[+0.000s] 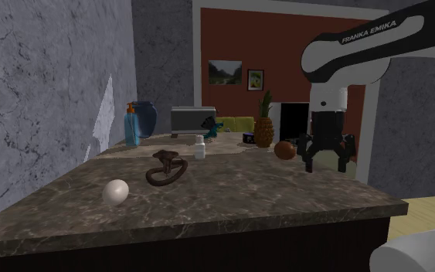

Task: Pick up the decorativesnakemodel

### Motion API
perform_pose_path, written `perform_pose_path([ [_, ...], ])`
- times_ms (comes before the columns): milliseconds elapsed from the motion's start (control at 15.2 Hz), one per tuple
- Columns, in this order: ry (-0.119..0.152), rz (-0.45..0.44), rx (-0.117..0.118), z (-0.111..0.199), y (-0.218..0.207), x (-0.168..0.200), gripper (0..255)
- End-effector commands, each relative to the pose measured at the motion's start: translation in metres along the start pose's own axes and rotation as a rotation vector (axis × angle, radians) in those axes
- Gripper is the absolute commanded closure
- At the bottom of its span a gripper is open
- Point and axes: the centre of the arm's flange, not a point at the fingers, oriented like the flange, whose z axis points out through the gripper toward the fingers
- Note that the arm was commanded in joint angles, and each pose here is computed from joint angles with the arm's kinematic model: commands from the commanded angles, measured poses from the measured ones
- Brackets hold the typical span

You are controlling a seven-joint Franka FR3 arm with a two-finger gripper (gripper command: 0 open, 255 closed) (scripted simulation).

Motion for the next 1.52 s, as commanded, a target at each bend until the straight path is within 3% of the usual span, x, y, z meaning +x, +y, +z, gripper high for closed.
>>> perform_pose_path([
  [0, 0.0, 0.0, 0.0, 0.0, 0.0, 0.0, 0],
  [726, 0.011, 0.218, 0.022, -0.004, -0.14, 0.021, 0],
  [1452, 0.022, 0.437, 0.044, -0.012, -0.272, 0.071, 0],
])
